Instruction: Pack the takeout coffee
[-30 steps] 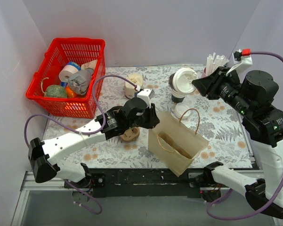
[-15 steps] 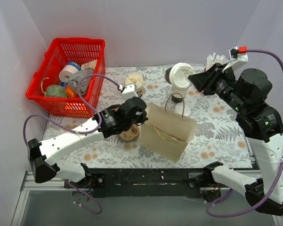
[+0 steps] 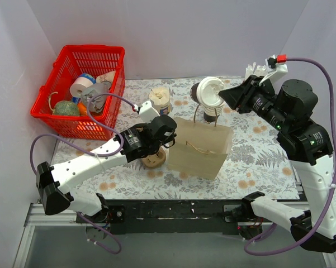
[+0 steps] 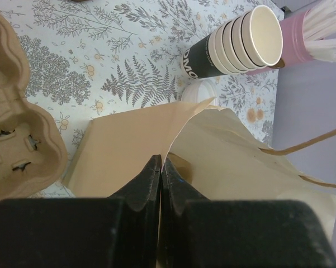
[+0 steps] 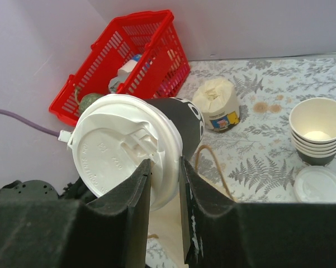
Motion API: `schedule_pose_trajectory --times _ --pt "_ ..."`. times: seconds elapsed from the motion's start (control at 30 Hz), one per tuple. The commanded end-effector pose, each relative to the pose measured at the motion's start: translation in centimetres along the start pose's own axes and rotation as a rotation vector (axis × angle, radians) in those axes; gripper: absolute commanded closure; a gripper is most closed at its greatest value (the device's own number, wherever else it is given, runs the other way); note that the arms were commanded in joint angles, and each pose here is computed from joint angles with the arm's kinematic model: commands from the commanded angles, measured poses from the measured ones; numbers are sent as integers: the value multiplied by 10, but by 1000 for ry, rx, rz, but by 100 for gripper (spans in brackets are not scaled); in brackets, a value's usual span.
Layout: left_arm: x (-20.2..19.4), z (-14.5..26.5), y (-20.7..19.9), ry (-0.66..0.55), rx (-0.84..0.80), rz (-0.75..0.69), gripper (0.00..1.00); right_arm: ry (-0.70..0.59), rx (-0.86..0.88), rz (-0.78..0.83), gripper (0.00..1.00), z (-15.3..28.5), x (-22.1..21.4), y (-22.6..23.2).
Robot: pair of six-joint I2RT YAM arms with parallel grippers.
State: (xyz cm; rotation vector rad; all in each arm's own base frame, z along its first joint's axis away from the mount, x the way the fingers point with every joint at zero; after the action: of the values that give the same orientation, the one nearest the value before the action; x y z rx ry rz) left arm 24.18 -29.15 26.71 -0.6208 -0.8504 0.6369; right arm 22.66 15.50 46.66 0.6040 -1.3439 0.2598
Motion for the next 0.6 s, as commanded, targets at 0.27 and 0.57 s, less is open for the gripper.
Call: schedule_pose_trajectory --times 0.27,0.57 --pt "10 26 -14 47 -162 76 2 140 215 -151 89 17 -21 39" --pt "43 54 10 -37 -161 83 2 263 140 -197 91 22 -45 29"
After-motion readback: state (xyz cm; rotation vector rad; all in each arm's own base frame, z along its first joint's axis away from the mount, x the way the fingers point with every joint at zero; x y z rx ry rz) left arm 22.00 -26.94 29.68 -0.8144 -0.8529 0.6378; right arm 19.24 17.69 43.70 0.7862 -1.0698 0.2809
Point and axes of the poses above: each gripper's point midway between its finger pads, its own z axis back along the fingers, its own y axis along the line the jaws close on, x = y × z, the point moved 2 cm from there along z, back along the fingers, and after that the axes turned 14 degrees about z, right-handed, at the moved point
